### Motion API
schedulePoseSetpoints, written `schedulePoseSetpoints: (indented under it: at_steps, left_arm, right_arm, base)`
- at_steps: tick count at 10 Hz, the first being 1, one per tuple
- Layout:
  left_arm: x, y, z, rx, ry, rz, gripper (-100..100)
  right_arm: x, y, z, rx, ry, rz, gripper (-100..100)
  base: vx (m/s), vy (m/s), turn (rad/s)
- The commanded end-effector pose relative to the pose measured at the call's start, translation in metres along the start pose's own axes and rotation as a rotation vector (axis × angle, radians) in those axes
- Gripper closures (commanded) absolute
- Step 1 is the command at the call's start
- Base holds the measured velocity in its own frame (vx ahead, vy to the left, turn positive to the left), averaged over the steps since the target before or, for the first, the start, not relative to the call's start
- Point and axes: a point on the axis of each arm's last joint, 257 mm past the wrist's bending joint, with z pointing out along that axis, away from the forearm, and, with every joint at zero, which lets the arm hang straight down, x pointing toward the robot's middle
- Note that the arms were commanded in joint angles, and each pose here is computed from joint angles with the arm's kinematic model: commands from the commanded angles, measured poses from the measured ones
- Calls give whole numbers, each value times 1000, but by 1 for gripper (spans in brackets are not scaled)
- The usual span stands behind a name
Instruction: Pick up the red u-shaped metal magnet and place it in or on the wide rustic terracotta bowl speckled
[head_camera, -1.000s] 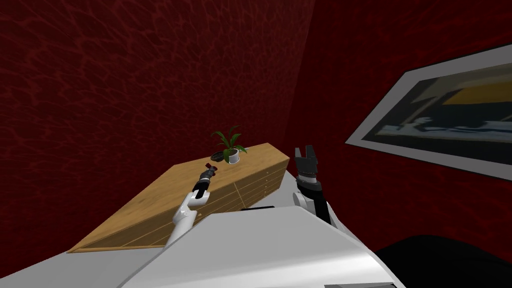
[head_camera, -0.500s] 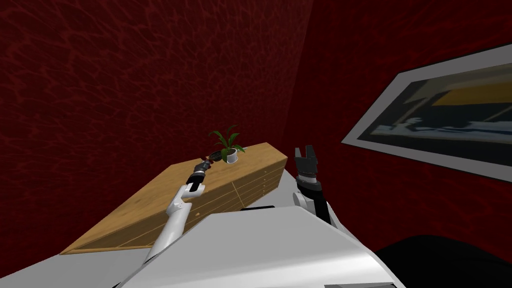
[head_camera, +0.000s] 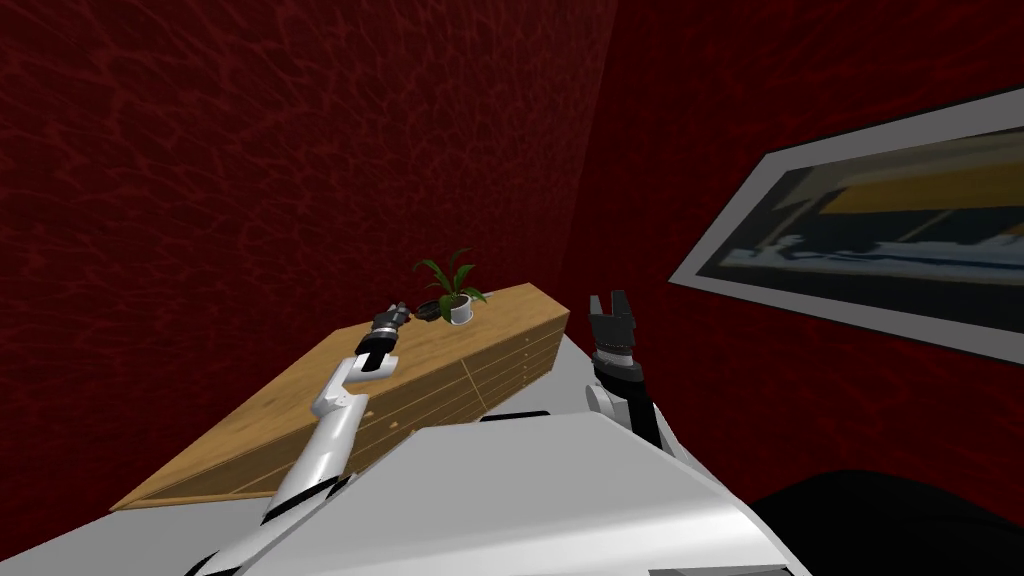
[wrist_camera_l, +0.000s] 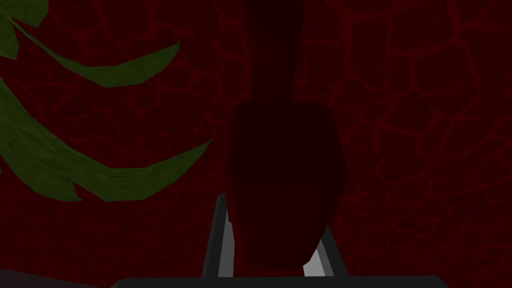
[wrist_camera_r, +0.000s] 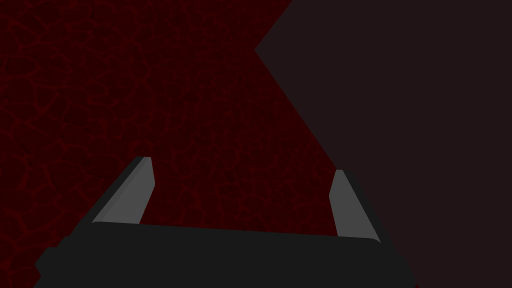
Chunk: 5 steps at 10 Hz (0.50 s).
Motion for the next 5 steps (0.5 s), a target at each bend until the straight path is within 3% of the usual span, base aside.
schedulePoseSetpoints:
  at_steps: [1, 4, 5]
  left_arm:
    - [-13, -1, 11, 9, -29, 1, 100]
    - [-83, -1, 35, 40, -142, -6, 100]
    - [-83, -1, 35, 40, -142, -6, 100]
  right_arm:
    - [0, 0, 0, 0, 0, 0, 0]
    - [0, 0, 0, 0, 0, 0, 0]
    - [0, 0, 0, 0, 0, 0, 0]
  base:
    - [-66, -18, -18]
    - [-82, -9, -85]
    - [-74, 3, -53]
